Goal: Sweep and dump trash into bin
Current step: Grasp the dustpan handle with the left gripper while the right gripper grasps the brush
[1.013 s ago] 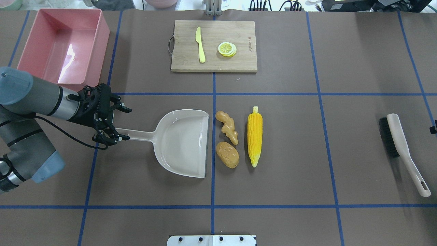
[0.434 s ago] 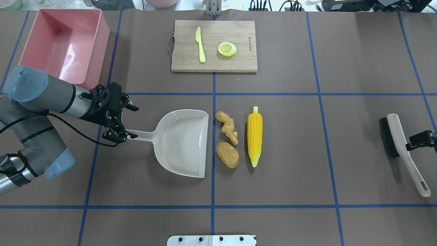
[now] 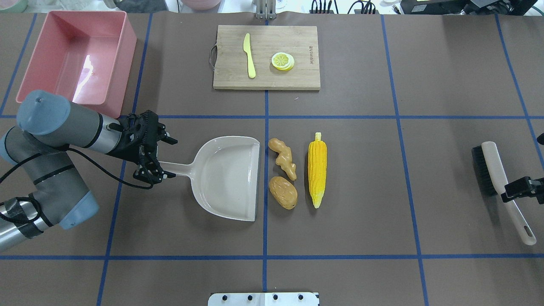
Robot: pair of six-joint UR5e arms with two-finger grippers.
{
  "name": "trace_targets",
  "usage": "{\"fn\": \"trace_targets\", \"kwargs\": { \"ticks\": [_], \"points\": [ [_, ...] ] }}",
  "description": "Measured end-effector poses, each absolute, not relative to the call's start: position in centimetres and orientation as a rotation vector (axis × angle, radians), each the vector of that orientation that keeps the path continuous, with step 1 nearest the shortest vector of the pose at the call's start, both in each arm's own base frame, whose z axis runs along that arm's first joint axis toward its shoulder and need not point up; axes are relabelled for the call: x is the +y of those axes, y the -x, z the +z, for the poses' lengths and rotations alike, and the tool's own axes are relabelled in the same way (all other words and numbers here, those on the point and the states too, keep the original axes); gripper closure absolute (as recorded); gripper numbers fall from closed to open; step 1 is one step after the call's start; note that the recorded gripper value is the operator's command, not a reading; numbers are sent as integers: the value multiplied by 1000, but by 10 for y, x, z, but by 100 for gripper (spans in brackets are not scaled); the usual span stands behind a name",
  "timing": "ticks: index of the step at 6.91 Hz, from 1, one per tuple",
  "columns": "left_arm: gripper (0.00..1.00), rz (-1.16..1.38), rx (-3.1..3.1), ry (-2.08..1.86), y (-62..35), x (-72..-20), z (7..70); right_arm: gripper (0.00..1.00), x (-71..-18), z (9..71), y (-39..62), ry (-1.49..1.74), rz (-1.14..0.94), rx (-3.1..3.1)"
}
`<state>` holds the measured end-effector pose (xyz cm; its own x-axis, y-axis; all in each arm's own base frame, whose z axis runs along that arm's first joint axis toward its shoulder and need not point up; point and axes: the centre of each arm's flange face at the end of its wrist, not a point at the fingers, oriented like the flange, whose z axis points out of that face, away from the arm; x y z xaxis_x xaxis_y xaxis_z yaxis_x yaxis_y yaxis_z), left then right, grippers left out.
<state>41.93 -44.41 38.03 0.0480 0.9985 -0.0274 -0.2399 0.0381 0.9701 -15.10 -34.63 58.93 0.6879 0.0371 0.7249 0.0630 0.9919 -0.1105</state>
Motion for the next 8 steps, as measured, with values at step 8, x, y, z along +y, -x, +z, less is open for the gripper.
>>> {"fn": "trace_targets", "kwargs": {
  "ticks": [8],
  "points": [
    [3,1262,1053,-994,-450,-420,376,6,-300,600,182,86,-72,-768]
  ]
}}
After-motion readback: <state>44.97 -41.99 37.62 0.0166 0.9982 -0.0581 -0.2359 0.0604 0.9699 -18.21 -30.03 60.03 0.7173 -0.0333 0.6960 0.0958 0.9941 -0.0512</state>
